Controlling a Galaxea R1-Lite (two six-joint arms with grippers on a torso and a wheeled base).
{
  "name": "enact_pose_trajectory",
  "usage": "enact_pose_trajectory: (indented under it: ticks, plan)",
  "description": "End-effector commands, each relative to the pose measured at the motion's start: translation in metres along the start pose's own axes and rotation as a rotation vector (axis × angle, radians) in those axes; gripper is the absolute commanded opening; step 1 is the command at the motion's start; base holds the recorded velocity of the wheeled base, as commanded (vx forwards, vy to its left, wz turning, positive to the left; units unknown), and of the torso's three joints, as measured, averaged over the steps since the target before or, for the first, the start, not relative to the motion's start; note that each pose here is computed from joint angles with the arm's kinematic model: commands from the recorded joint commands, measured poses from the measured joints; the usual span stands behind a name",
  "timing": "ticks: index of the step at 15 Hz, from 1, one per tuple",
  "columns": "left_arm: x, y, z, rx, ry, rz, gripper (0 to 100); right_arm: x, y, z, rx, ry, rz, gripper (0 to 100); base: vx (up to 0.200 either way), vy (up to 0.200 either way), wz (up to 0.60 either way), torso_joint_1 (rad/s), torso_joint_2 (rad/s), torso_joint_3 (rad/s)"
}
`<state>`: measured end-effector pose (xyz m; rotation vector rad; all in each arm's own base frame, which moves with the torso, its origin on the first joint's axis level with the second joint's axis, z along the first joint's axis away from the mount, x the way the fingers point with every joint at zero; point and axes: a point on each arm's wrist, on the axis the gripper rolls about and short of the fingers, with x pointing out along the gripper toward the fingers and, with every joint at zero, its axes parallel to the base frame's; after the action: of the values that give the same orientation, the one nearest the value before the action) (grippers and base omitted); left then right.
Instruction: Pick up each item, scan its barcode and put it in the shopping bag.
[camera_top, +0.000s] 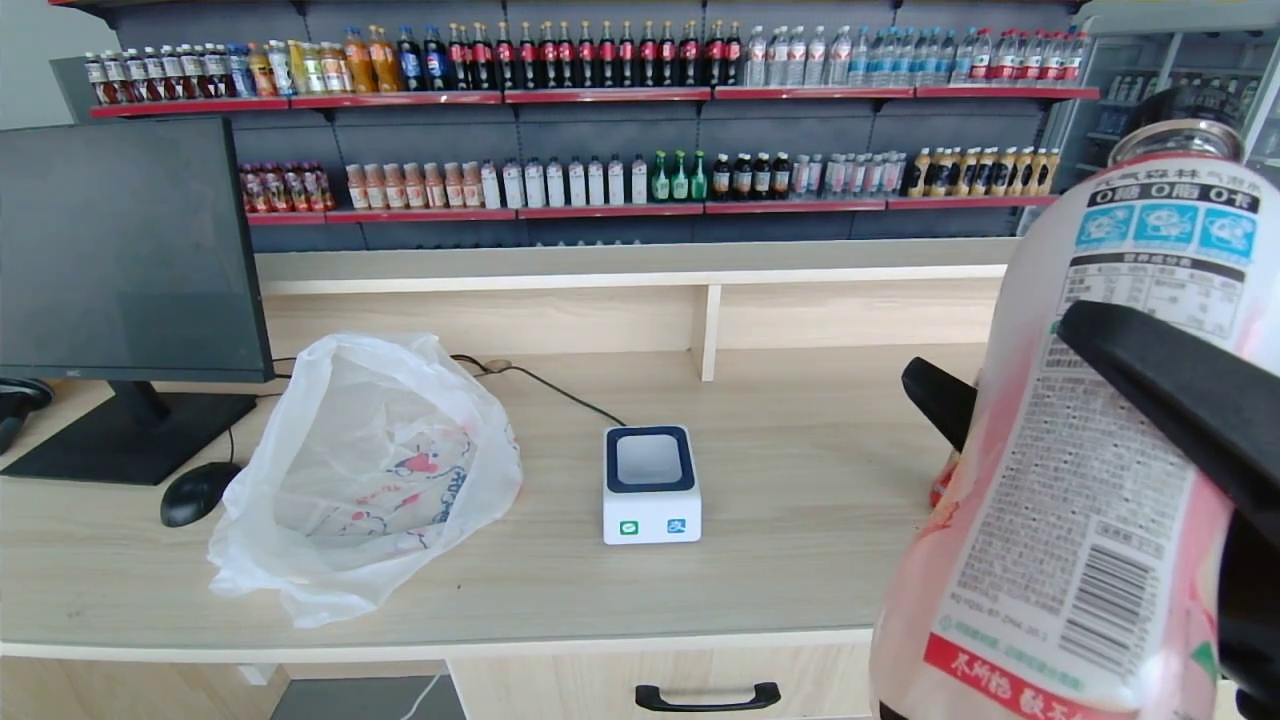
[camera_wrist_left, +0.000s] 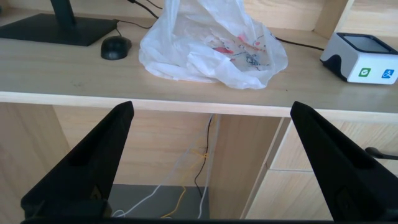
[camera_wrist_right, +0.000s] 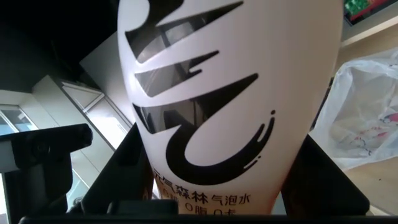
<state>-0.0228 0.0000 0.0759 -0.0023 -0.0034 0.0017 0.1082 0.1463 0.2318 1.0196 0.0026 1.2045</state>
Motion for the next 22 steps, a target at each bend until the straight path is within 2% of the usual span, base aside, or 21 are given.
enact_pose_trajectory:
  ticks: [1, 5, 9, 12, 15, 17, 20, 22]
  plan:
    - [0.0, 0.0, 0.0, 0.001, -0.001, 0.001, 100, -0.001, 0.003, 0.0, 0.001, 0.001, 0.013, 0, 0.0, 0.0, 0.0, 0.0, 0.0, 0.0]
    - [0.0, 0.0, 0.0, -0.001, -0.001, 0.001, 100, -0.003, 0.001, -0.003, 0.0, 0.017, 0.002, 0, 0.0, 0.0, 0.0, 0.0, 0.0, 0.0]
    - [0.0, 0.0, 0.0, -0.001, 0.0, 0.0, 100, -0.006, 0.003, -0.012, -0.056, 0.059, 0.011, 0, 0.0, 0.0, 0.0, 0.0, 0.0, 0.0]
    - [0.0, 0.0, 0.0, 0.001, -0.001, 0.001, 100, -0.012, -0.001, -0.016, -0.171, 0.109, 0.022, 0, 0.0, 0.0, 0.0, 0.0, 0.0, 0.0]
    - [0.0, 0.0, 0.0, 0.001, -0.001, 0.001, 100, -0.025, -0.013, -0.018, -0.271, 0.163, -0.018, 0, 0.0, 0.0, 0.0, 0.0, 0.0, 0.0]
    - [0.0, 0.0, 0.0, 0.001, -0.001, 0.001, 100, -0.024, -0.025, -0.015, -0.398, 0.16, -0.065, 0, 0.0, 0.0, 0.0, 0.0, 0.0, 0.0]
    - [0.0, 0.0, 0.0, 0.001, -0.001, 0.001, 100, -0.024, -0.034, -0.011, -0.653, 0.161, -0.099, 0, 0.0, 0.0, 0.0, 0.0, 0.0, 0.0]
    - [0.0, 0.0, 0.0, 0.002, -0.001, 0.0, 100, -0.024, -0.048, -0.004, -0.846, 0.153, -0.177, 0, 0.0, 0.0, 0.0, 0.0, 0.0, 0.0]
